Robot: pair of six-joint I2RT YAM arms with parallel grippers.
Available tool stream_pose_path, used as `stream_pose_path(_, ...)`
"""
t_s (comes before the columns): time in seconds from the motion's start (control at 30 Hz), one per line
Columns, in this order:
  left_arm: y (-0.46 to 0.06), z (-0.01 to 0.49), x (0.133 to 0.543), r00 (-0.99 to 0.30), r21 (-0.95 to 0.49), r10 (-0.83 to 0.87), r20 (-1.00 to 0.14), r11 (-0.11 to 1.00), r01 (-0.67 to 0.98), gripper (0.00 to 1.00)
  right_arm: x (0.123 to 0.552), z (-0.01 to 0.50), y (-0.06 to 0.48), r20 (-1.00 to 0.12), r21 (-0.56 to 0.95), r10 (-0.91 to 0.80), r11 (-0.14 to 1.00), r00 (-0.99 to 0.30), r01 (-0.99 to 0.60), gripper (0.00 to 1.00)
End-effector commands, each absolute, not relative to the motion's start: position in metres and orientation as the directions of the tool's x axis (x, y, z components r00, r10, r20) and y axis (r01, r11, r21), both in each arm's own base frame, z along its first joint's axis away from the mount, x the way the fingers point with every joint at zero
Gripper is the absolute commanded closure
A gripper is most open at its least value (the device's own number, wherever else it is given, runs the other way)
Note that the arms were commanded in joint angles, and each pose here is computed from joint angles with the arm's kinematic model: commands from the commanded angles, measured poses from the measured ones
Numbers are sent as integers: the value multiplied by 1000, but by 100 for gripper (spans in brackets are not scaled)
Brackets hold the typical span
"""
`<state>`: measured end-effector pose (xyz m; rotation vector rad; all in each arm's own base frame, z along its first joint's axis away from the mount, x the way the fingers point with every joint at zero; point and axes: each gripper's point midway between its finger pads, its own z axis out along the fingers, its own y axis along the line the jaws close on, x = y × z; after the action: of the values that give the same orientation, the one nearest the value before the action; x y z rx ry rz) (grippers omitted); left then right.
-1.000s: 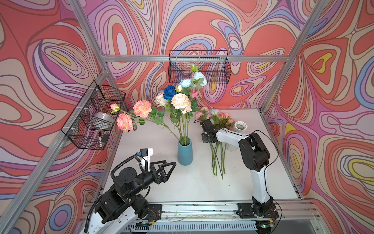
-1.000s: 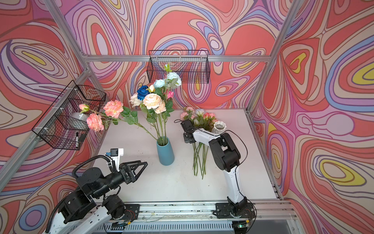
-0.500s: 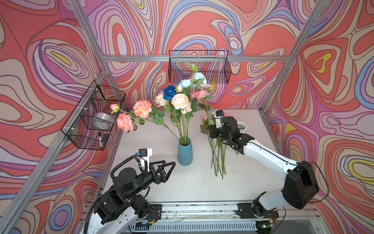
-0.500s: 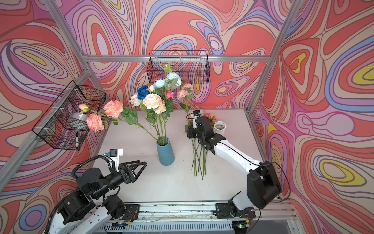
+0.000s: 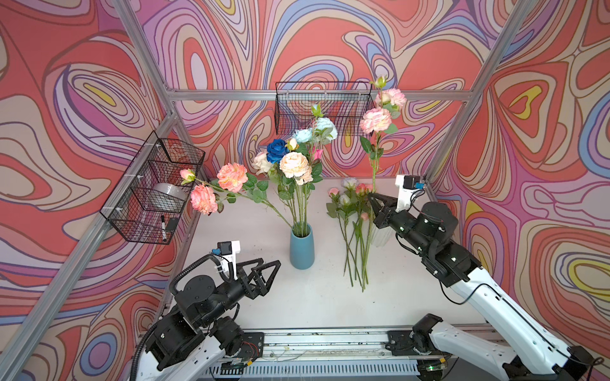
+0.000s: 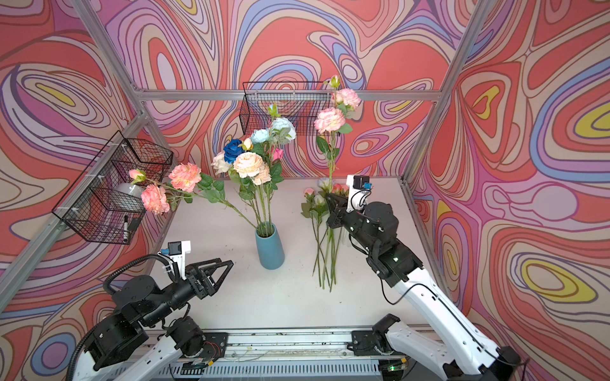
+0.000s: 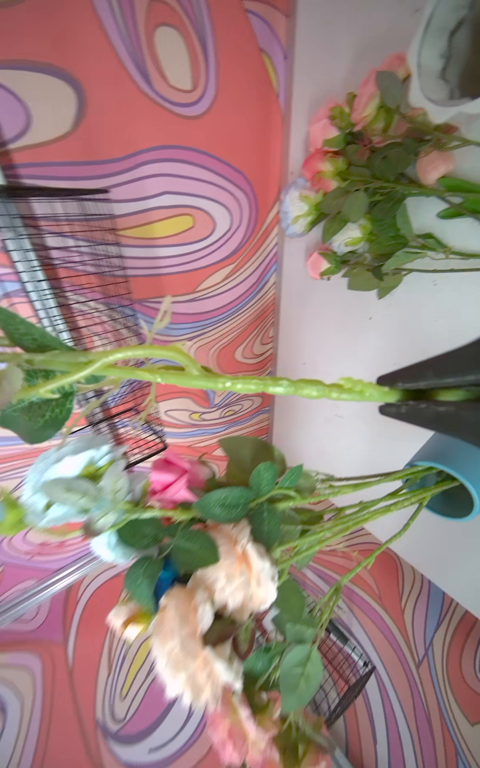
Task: Arrange flowers in a vase
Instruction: Pick up the flower from the top-center of the table, then place the flower in the vase.
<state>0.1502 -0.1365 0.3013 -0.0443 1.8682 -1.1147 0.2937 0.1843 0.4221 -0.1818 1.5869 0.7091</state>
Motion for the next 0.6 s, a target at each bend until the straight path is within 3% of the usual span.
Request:
stream_pose_path(0.0,-130,305,148,-554,-697,-453,-699,605,386,2,274,479,203,-946,267,324,748,-17,-607,100)
stream_pose_path(0.17,-128,305,148,-551,-699,-459,-697,607,378,2,244,533,255,-912,138,363,711,192,-689,100)
stream_pose_path(0.33,-125,303,148,-550,-698,-462,-696,615,366,2,227,557,286,-827,63,417,736,377,-674,100)
stream_pose_path(0.57,-126,303,147,-554,-694,-453,-698,618,370,3,236,566,304,-782,35,409,782,470,-622,100)
